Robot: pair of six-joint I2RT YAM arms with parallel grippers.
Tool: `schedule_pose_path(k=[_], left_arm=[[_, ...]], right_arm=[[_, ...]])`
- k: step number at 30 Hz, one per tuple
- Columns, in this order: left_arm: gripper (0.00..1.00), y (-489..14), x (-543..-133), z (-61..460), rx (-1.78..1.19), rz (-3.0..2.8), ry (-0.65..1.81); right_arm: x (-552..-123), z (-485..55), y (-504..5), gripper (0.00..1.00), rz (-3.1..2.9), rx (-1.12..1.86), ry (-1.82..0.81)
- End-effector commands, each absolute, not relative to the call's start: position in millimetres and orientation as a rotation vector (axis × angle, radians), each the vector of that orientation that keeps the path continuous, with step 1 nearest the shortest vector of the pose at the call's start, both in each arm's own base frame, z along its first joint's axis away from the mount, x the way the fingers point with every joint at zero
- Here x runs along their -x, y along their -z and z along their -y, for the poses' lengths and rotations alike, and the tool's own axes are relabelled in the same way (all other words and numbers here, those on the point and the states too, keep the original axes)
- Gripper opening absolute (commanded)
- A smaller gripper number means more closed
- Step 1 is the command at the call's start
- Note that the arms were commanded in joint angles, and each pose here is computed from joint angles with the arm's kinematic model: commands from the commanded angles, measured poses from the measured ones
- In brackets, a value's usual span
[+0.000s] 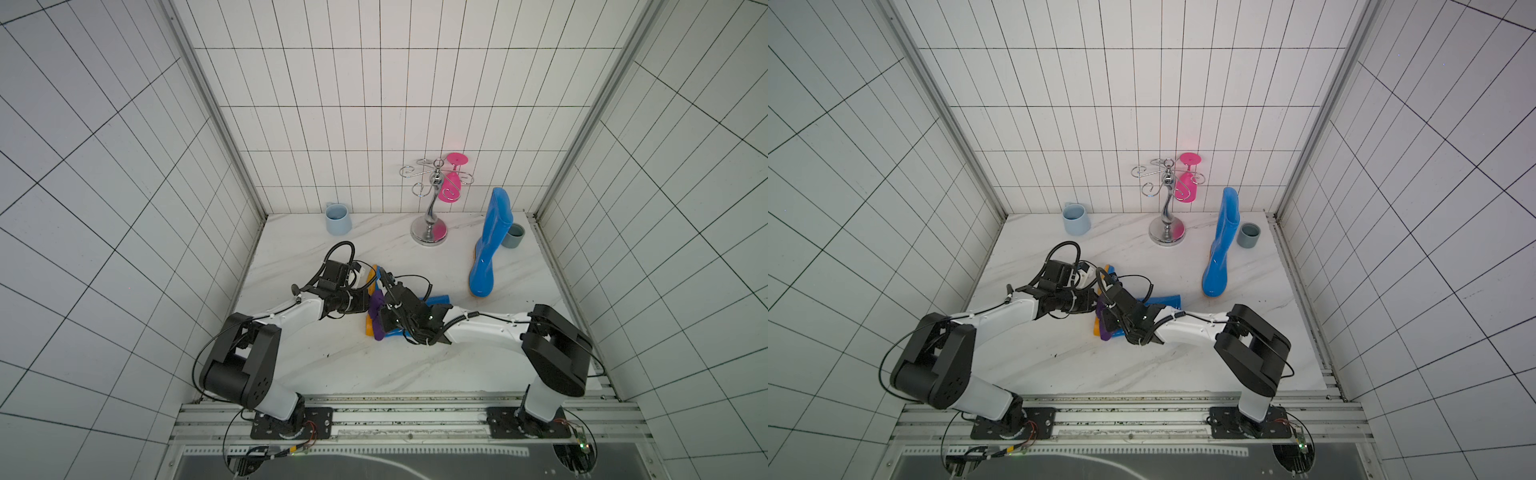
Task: Wipe the rubber boots with a cloth
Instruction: Wipe the dirt off the rubber boot.
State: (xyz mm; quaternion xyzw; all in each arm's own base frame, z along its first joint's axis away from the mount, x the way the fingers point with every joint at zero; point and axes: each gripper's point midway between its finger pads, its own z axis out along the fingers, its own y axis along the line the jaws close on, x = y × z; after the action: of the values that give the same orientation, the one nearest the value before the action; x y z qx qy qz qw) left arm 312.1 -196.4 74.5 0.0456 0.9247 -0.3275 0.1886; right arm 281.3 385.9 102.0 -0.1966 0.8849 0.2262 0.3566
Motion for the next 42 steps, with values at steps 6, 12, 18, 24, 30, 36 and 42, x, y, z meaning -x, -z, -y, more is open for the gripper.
schedule_pose_path(k=[6, 12, 18, 24, 30, 36, 42], left_arm=[[0.14, -40.8, -303.6, 176.8, -0.087, -2.717, 0.751], [0.14, -37.3, -302.0, 177.7, -0.091, -2.729, 0.753], [0.14, -37.0, -301.4, 177.8, -0.095, -2.729, 0.746], [0.14, -34.8, -299.7, 179.7, -0.105, -2.736, 0.747], [0.13, -33.1, -298.9, 181.0, -0.112, -2.742, 0.747], [0.13, -30.8, -297.0, 182.2, -0.118, -2.752, 0.744], [0.13, -29.5, -296.7, 181.6, -0.117, -2.756, 0.738]], right_arm=[[-314.8, -386.8, -87.8, 0.0, -2.257, 0.496, -0.548], [-332.8, -391.0, -86.3, 0.0, -2.228, 0.481, -0.517], [-354.1, -391.4, -102.1, 0.0, -2.185, 0.446, -0.513], [-369.7, -390.7, -114.9, 0.0, -2.162, 0.429, -0.503], [-384.9, -389.9, -121.1, 0.0, -2.146, 0.415, -0.504], [-415.2, -395.3, -131.8, 0.0, -2.121, 0.4, -0.503], [-454.3, -398.3, -137.6, 0.0, -2.121, 0.375, -0.512]])
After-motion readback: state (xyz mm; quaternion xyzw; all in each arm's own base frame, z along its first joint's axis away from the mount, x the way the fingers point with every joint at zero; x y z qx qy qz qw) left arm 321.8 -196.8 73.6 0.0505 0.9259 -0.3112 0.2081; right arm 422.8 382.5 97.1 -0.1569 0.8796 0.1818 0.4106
